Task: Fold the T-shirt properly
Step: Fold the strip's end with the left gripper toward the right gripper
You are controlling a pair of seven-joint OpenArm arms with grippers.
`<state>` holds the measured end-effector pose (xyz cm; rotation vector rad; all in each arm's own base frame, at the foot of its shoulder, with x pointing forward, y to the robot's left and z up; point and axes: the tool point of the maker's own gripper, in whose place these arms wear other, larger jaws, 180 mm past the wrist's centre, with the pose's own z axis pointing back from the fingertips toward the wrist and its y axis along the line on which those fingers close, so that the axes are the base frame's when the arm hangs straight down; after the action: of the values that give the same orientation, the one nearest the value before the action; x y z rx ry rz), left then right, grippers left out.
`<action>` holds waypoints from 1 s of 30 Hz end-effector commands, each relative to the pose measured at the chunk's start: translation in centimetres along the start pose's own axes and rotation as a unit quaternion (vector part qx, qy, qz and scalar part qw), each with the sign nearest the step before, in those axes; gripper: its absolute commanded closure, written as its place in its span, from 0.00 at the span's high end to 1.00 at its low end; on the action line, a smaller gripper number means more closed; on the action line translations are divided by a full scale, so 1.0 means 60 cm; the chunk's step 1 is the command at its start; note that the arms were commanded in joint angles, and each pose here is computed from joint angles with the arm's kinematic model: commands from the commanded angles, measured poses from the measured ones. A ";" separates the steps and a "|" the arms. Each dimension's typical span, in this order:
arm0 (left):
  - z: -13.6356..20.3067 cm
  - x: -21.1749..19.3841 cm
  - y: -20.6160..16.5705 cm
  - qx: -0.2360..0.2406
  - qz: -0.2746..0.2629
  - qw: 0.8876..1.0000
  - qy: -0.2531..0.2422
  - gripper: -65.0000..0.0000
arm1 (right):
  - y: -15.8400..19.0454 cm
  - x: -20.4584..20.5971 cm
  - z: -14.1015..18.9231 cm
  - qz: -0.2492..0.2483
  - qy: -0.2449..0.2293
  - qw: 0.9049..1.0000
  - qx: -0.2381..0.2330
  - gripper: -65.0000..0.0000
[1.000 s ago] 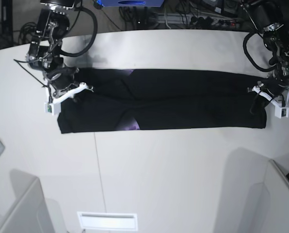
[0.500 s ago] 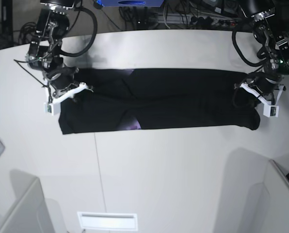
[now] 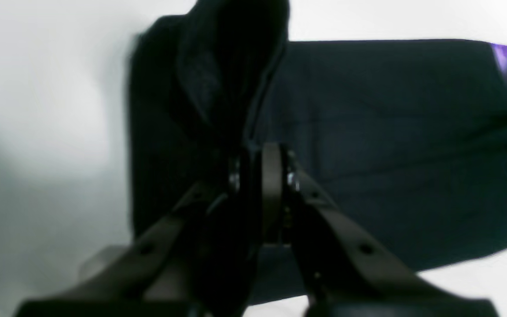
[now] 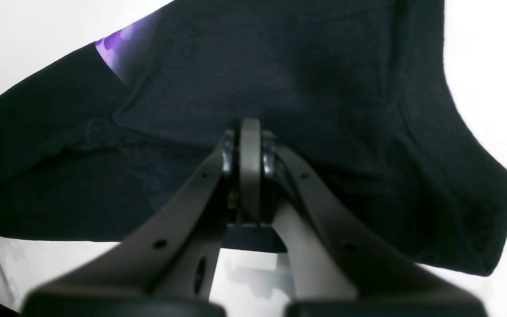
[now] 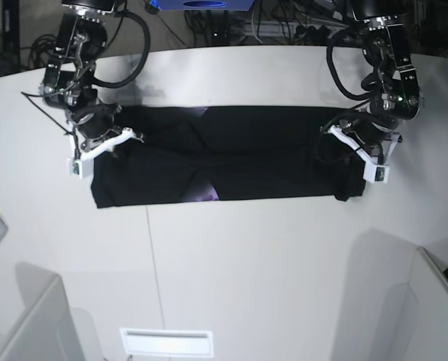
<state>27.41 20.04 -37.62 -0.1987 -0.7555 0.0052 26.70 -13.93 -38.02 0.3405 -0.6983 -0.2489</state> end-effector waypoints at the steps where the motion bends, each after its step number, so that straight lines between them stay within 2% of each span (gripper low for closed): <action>1: 0.001 0.029 -0.012 -0.008 0.001 1.000 -0.030 0.00 | 0.007 0.021 0.004 0.005 -0.022 1.000 0.008 0.00; 9: -0.029 0.031 -0.097 -0.062 -0.006 0.998 -0.023 0.00 | 0.006 0.021 0.004 0.006 -0.022 1.000 0.007 0.00; 14: -0.037 0.038 -0.126 -0.080 0.006 0.996 -0.029 0.00 | 0.006 0.021 0.004 0.006 -0.021 1.000 0.006 0.00; 17: -0.051 0.024 -0.143 -0.093 0.008 0.996 -0.004 0.00 | 0.006 0.021 0.004 0.006 -0.021 1.000 0.006 0.00; 22: -0.059 0.036 -0.177 -0.116 -0.009 0.993 -0.003 0.00 | -0.009 0.024 0.009 -0.002 -0.025 1.000 -0.004 0.00; 26: -0.064 0.046 -0.204 -0.127 0.002 0.992 -0.008 0.00 | -0.010 0.025 0.009 -0.002 -0.025 1.000 -0.005 0.00; 30: -0.077 0.034 -0.247 -0.146 0.005 0.989 0.012 0.00 | -0.010 0.026 0.009 -0.002 -0.026 1.000 -0.005 0.00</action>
<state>30.31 5.14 -37.94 -0.4596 -0.6869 -0.1032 26.55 -14.99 -38.12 0.3198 -0.6986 -0.2720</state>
